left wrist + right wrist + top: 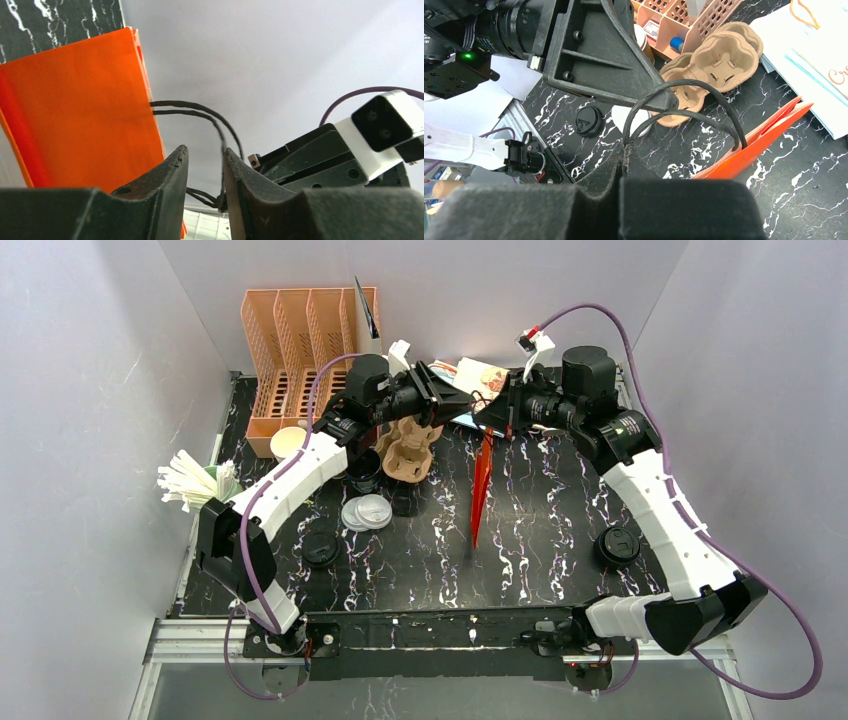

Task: Pack the takeout coffee
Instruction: Open the takeout bag at the center of the board.

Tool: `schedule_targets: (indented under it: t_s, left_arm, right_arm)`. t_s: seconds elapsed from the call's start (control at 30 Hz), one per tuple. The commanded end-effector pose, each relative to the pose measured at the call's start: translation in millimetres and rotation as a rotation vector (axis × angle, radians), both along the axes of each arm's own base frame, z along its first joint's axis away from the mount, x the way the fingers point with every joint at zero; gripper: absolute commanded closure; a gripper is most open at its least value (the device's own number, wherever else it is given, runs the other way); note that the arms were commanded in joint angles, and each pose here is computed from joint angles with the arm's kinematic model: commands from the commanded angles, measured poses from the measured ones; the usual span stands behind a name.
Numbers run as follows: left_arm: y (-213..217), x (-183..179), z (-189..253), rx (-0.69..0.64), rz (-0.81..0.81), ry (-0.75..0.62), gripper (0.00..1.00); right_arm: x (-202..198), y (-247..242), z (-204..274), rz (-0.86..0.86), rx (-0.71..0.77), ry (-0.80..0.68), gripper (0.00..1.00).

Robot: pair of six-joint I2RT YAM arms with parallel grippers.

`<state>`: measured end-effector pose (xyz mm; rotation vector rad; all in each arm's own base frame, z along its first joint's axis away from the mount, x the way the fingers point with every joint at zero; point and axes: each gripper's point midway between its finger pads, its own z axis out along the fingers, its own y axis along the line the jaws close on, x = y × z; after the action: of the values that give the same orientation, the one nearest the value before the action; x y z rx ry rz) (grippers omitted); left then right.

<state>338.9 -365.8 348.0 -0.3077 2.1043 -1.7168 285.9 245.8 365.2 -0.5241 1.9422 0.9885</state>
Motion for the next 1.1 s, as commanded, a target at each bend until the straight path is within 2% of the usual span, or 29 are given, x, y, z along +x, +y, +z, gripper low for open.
schedule_targets:
  t_s: [0.0, 0.33, 0.6, 0.67, 0.77, 0.83, 1.07]
  left_arm:
    - [2, -8, 32, -0.074, -0.007, -0.072, 0.71]
    - [-9, -9, 23, -0.084, -0.063, -0.037, 0.69]
    - [-22, -13, 3, -0.039, -0.105, 0.009, 0.70]
    - [-22, -12, 0, -0.023, -0.103, 0.011, 0.76]
    - [-20, -11, -1, 0.008, -0.087, 0.002, 0.93]
    - [-18, -9, -2, 0.026, -0.074, -0.007, 1.00]
    - [11, 1, -4, 0.134, 0.002, -0.038, 1.00]
  right_arm:
    - [2, 1, 21, 0.014, 0.020, -0.073, 0.99]
    - [4, 2, 20, 0.023, 0.006, -0.087, 0.99]
    - [6, 2, 20, 0.026, -0.001, -0.098, 0.99]
    - [6, 1, 20, 0.025, -0.005, -0.101, 0.99]
    - [7, -1, 19, 0.014, -0.014, -0.104, 0.99]
    - [7, -5, 17, -0.008, -0.027, -0.106, 0.99]
    - [19, -50, 9, -0.273, -0.121, -0.135, 0.97]
